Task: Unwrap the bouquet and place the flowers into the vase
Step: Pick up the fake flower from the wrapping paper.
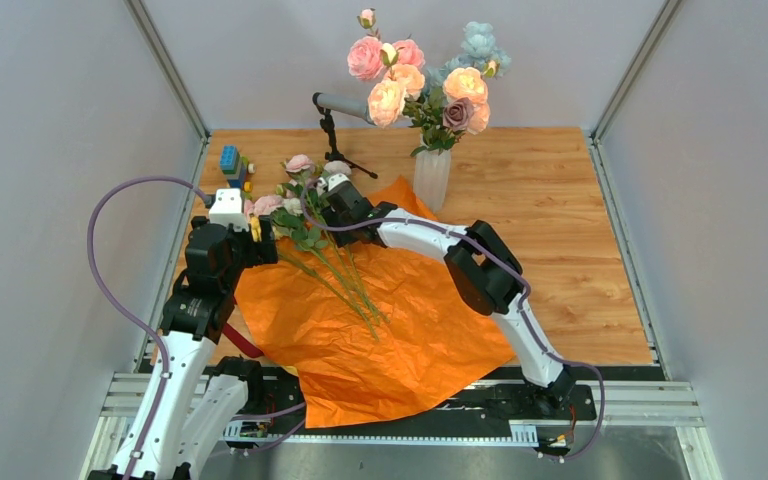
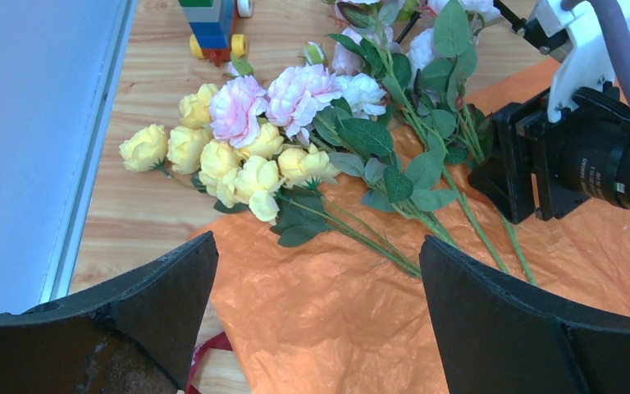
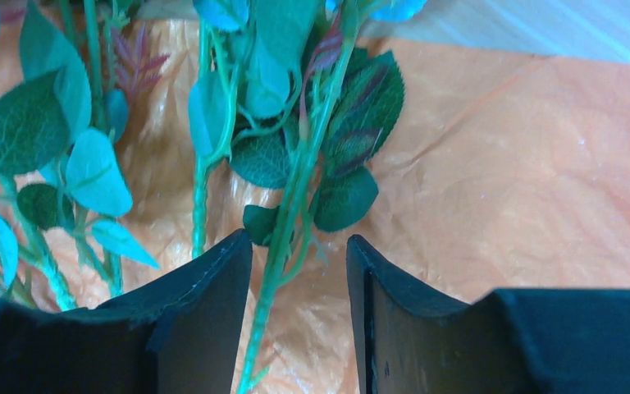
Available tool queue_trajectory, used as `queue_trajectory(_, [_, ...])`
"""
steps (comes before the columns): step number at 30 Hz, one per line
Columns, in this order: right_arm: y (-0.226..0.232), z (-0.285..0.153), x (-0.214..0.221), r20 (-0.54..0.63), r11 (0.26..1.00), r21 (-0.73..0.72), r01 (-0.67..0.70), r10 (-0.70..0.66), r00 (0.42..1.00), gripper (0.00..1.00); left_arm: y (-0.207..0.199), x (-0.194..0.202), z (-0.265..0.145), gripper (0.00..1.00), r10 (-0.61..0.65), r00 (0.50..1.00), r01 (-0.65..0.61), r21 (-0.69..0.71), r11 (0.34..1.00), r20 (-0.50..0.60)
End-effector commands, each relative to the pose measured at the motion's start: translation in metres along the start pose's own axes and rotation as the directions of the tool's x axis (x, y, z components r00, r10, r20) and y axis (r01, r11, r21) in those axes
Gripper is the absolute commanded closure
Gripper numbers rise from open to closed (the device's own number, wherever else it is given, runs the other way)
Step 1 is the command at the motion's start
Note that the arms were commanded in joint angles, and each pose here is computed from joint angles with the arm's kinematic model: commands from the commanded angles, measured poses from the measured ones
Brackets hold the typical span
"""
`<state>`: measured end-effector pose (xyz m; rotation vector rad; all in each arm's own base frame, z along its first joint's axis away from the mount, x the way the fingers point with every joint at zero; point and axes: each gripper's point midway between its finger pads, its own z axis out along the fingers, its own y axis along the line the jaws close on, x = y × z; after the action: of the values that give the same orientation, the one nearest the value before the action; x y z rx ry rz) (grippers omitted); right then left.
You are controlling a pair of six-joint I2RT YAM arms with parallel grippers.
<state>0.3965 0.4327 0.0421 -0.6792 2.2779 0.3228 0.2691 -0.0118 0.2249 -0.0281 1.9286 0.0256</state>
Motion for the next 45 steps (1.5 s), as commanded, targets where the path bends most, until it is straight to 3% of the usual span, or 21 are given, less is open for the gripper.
queue_trajectory(1, [-0.006,0.009,-0.021,0.046,0.998,0.051,0.033,-0.035,0.998,0.54,0.003,-0.006,-0.001,0.0,-0.007,1.0,0.007,-0.011,1.0,0.027])
queue_trajectory(16, [-0.007,0.034,-0.03,0.05,0.998,0.061,0.035,-0.038,0.998,0.59,0.003,-0.007,-0.001,0.0,-0.007,1.0,0.007,-0.014,1.0,0.029])
queue_trajectory(18, [-0.01,0.035,-0.032,0.051,0.998,0.062,0.029,-0.032,0.998,0.65,0.003,-0.007,-0.001,0.0,-0.006,1.0,0.007,-0.015,1.0,0.029])
queue_trajectory(22, [-0.013,0.032,-0.036,0.058,0.998,0.067,0.018,-0.022,0.998,0.87,0.004,-0.007,-0.001,0.0,-0.006,1.0,0.007,-0.015,1.0,0.03])
queue_trajectory(27, [-0.017,0.023,-0.046,0.081,0.997,0.081,0.006,-0.013,0.997,1.0,0.003,-0.007,-0.001,0.0,-0.006,1.0,0.007,-0.015,1.0,0.03])
queue_trajectory(36, [-0.029,0.002,-0.06,0.135,0.989,0.143,-0.048,0.029,0.99,1.0,0.004,-0.007,-0.001,0.0,-0.005,1.0,0.005,-0.016,1.0,0.03])
queue_trajectory(45, [-0.056,-0.034,-0.082,0.185,0.978,0.208,-0.026,-0.013,0.983,1.0,0.004,-0.007,-0.002,0.0,-0.006,0.999,0.006,-0.02,1.0,0.032])
